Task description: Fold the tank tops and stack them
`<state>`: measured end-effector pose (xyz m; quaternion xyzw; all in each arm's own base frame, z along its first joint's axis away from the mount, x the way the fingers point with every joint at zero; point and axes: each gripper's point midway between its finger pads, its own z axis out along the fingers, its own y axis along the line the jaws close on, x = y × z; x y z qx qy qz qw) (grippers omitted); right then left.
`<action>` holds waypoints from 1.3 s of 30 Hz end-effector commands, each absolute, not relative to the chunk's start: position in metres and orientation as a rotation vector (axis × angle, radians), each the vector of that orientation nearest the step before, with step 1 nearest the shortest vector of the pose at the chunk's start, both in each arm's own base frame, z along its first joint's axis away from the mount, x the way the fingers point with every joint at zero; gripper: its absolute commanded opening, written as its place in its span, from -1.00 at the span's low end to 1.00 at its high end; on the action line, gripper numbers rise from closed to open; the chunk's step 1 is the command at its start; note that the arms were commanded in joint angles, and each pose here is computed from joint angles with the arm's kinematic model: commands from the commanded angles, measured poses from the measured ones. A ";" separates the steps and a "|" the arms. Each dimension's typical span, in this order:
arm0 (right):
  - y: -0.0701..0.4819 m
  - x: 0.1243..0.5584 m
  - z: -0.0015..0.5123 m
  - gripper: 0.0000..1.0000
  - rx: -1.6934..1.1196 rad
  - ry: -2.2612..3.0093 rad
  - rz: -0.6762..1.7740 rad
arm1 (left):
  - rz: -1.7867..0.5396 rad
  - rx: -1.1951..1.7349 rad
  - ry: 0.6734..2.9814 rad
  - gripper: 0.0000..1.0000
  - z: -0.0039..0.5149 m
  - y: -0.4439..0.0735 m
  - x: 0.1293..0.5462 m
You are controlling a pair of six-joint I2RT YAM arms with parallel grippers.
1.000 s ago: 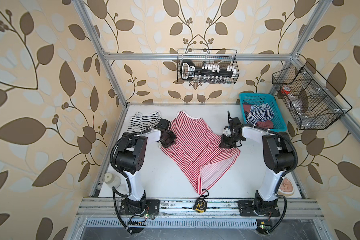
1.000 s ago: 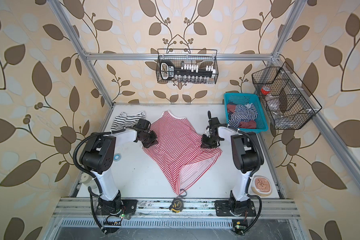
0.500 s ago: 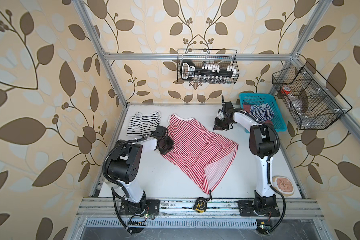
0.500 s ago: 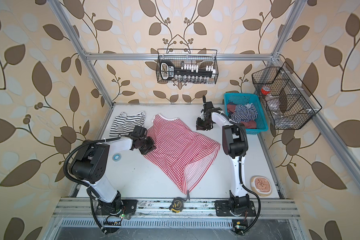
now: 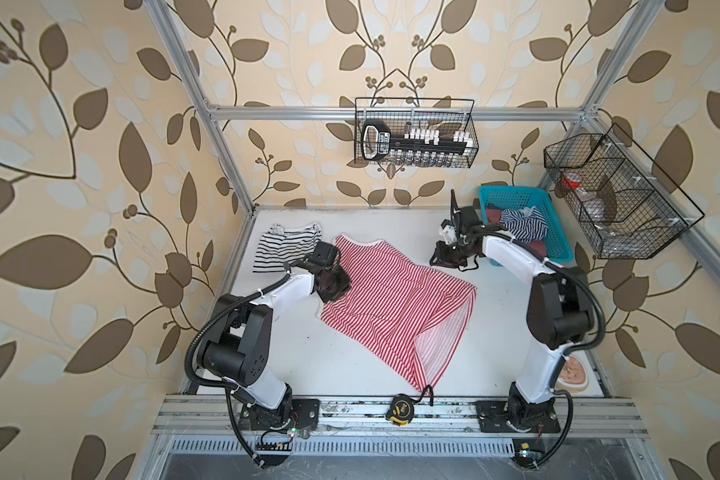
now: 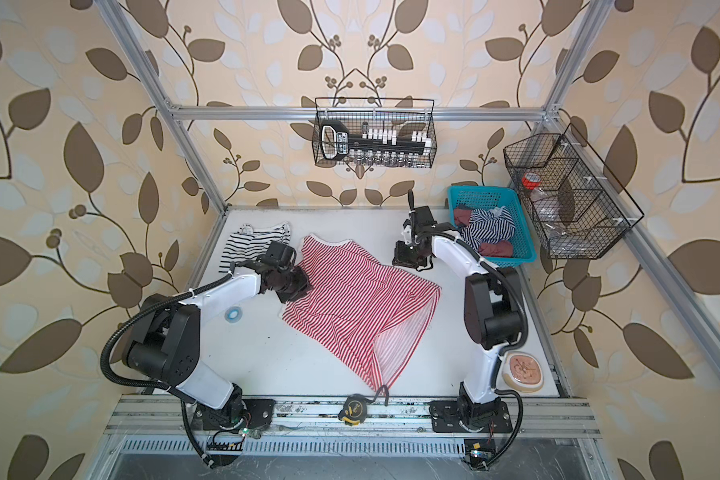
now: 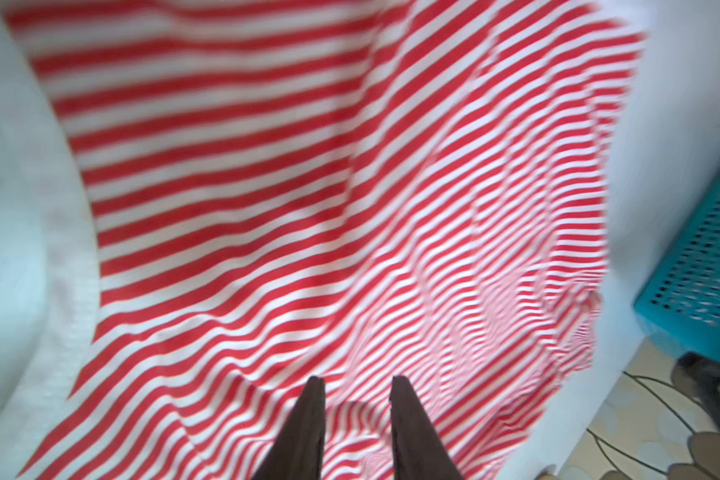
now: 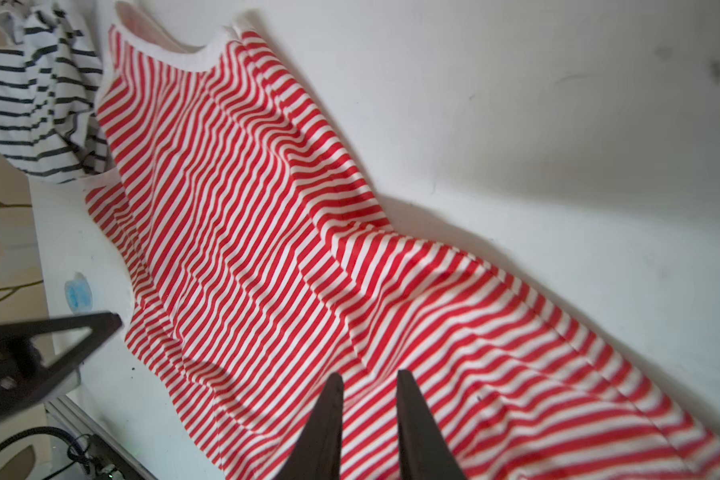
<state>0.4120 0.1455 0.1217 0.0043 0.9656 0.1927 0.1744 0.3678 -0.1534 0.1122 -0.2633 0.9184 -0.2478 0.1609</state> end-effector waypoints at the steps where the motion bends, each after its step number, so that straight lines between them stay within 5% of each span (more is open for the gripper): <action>1: 0.124 0.384 0.095 -0.40 0.050 2.814 0.395 | -0.600 -0.550 2.611 -0.39 0.145 -0.154 0.393; 6: 0.109 0.362 0.074 -0.41 0.101 2.873 0.334 | -0.621 -0.370 2.769 -0.60 0.117 -0.184 0.437; 8: 0.101 0.360 0.068 -0.57 0.134 2.883 0.321 | -0.633 -0.348 2.797 -0.69 0.101 -0.192 0.452; 13: 0.085 0.358 0.058 -0.97 0.187 2.909 0.296 | -0.650 -0.314 2.836 -0.71 0.068 -0.204 0.477; 18: 0.077 0.359 0.040 -1.00 0.210 2.951 0.298 | -0.601 -0.295 2.878 -0.70 0.040 -0.204 0.489; 39: 0.056 0.449 -0.006 -1.00 0.207 3.043 0.227 | -0.612 -0.921 2.828 -0.76 -0.016 -0.151 0.421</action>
